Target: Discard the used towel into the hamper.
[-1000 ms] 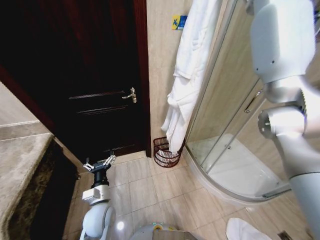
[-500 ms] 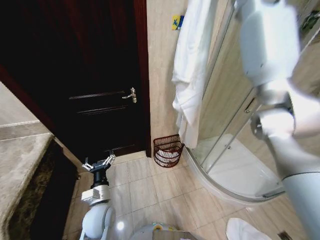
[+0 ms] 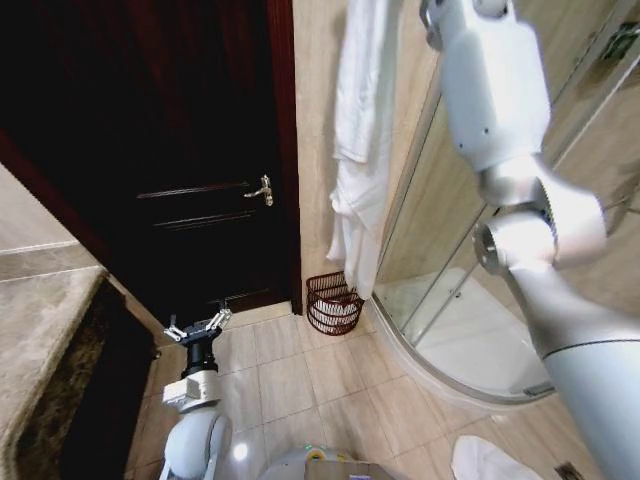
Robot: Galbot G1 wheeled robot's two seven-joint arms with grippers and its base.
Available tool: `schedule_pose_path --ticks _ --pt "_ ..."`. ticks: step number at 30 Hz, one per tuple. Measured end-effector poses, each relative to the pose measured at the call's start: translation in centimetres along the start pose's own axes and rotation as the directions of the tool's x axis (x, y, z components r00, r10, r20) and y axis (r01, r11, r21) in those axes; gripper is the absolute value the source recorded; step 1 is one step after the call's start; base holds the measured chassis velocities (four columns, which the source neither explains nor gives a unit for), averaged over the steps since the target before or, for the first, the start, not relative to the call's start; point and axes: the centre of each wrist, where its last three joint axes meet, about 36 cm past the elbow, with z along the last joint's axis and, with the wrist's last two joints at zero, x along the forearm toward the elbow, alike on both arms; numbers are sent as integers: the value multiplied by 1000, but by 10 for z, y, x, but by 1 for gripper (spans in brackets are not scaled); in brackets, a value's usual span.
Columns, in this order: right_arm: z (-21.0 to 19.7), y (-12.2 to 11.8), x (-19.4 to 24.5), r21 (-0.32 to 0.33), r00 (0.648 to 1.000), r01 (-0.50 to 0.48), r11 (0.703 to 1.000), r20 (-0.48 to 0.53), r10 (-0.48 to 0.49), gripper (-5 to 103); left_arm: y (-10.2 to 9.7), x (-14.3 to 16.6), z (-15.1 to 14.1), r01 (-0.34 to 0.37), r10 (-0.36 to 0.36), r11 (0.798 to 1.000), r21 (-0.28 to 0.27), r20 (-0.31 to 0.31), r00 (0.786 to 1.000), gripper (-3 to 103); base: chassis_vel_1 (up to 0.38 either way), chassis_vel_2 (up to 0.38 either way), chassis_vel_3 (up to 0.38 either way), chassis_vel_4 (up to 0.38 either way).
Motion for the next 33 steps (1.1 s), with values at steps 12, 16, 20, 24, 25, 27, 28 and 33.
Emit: schedule_pose_path --ticks 12,16,20,24,25,27,28,33 --pt "91 -67 77 56 989 -63 996 -130 70 1 -4 3 5 -14 14 1000 -11 -10 1000 100 0 0 0 0" --pt "99 -89 95 81 986 -73 994 -144 84 1 -5 4 8 -21 20 1000 -16 -19 1000 100 0 0 0 0" --pt "90 -103 102 96 987 -72 993 -139 85 1 -5 4 11 -23 22 1000 -21 -26 999 100 0 0 0 0" --pt "87 -113 100 104 986 -78 991 -141 93 1 -5 5 14 -25 25 999 -27 -34 999 100 0 0 0 0" --pt "88 -113 100 105 985 -78 991 -143 93 1 -5 5 15 -26 25 999 -28 -35 999 100 0 0 0 0" --pt "89 -113 100 104 985 -77 992 -144 92 1 -5 5 15 -27 26 999 -29 -36 999 100 0 0 0 0" --pt "92 -111 100 103 985 -75 992 -146 90 1 -5 5 15 -27 26 999 -29 -36 999 100 0 0 0 0" --pt "99 -110 88 93 985 -83 992 -146 96 1 -4 4 13 -24 23 999 -31 -29 999 100 0 0 0 0"
